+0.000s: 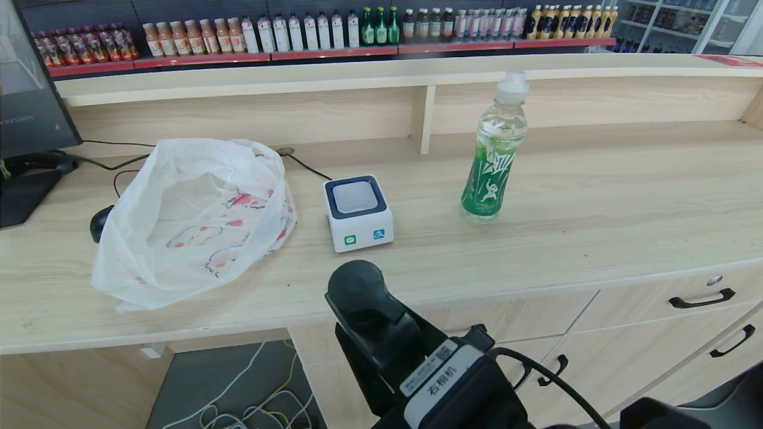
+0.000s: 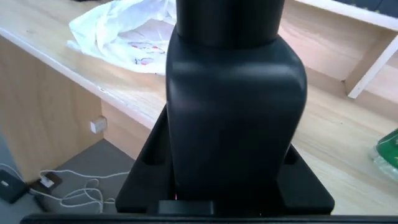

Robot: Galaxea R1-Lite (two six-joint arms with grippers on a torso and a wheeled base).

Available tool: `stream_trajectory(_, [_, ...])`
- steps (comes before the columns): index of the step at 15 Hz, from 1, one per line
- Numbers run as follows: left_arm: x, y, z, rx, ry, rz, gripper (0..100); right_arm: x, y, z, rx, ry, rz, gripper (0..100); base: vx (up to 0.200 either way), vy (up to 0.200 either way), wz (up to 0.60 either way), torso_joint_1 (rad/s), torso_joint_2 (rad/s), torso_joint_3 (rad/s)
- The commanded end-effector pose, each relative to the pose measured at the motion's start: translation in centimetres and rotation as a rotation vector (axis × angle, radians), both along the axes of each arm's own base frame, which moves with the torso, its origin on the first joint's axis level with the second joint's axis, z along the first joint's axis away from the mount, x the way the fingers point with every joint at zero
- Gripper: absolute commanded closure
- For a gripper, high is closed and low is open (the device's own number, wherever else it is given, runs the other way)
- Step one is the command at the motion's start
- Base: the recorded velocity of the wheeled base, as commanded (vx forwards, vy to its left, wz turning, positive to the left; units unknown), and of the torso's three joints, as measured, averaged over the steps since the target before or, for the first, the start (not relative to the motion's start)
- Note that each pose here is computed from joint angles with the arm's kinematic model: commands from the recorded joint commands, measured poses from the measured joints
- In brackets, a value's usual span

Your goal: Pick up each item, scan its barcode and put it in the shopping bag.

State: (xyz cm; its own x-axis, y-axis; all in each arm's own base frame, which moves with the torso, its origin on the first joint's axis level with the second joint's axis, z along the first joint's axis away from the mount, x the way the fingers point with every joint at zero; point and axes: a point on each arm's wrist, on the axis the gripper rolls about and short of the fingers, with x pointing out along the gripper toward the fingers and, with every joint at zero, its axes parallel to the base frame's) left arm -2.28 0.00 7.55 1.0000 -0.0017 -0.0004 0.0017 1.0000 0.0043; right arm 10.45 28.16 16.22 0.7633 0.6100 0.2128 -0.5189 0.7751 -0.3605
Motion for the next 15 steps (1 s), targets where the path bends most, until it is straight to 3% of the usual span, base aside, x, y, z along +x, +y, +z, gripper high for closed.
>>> stream_trajectory(1, [0.0,0.0,0.0,0.0,0.001,0.0,0,-0.3,-1.2,0.8,-0.041,-0.056,-0.02,100,0.0,0.0,0.0,0.0,0.0,0.0])
stream_trajectory(3, [0.0,0.0,0.0,0.0,0.001,0.0,0,-0.7,-3.0,0.5,-0.178,-0.136,-0.035,100,0.0,0.0,0.0,0.0,0.0,0.0])
stream_trajectory(6, [0.0,0.0,0.0,0.0,0.001,0.0,0,-2.7,-4.8,-0.3,-0.309,-0.216,0.037,100,0.0,0.0,0.0,0.0,0.0,0.0])
stream_trajectory(8, [0.0,0.0,0.0,0.0,0.0,0.0,0,-2.8,-4.8,-0.3,-0.371,-0.29,0.06,100,0.0,0.0,0.0,0.0,0.0,0.0])
stream_trajectory(15, [0.0,0.0,0.0,0.0,0.0,0.0,0,-1.9,-5.2,0.5,-0.593,-0.516,-0.061,100,0.0,0.0,0.0,0.0,0.0,0.0])
